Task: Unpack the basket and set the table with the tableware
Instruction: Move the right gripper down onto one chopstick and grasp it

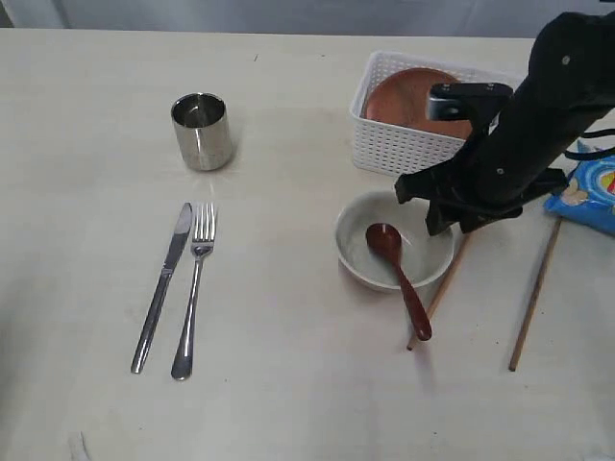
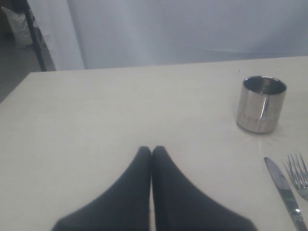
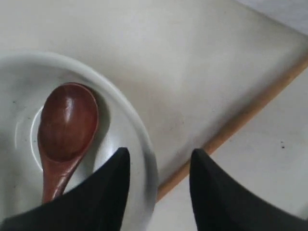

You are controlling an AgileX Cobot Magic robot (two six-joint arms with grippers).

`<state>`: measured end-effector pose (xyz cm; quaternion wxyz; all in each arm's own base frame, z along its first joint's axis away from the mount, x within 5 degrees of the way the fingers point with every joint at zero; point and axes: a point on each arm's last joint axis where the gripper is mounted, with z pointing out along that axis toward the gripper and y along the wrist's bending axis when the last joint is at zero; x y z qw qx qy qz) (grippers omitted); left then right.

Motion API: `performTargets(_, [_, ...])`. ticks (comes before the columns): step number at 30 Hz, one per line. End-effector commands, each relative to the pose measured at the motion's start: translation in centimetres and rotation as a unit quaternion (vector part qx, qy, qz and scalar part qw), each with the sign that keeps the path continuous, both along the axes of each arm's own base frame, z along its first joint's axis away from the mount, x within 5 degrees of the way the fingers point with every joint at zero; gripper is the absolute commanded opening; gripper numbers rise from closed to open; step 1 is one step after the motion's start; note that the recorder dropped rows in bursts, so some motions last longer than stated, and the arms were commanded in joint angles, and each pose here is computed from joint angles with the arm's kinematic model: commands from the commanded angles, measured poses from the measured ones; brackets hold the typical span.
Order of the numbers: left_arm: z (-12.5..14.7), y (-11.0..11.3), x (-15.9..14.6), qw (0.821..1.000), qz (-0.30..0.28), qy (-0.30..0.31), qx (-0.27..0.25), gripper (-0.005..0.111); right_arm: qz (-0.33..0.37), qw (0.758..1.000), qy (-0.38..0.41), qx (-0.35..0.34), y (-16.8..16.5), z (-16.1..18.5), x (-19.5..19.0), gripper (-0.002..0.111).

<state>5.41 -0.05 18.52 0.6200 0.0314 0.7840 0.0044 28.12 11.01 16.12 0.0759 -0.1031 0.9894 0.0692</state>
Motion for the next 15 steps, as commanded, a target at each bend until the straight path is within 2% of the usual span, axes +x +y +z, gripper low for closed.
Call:
performTargets(1, [-0.1,0.0,0.0,1.0,0.0,0.0,-0.006,0.0,0.007,1.0,0.014,0.013,0.4,-0.7,0.1,0.035])
performTargets(4, [-0.1,0.0,0.0,1.0,0.0,0.0,-0.006,0.0,0.029,0.999,0.015,0.034,1.3,-0.5,-0.2,0.023])
performTargets(8, [-0.1,0.0,0.0,1.0,0.0,0.0,-0.006,0.0,0.06,0.997,0.016,0.041,2.9,-0.5,-0.9,-0.001])
performTargets(15, [-0.1,0.0,0.0,1.0,0.0,0.0,-0.006,0.0,0.099,0.993,0.031,0.048,5.4,-0.5,-2.5,0.0])
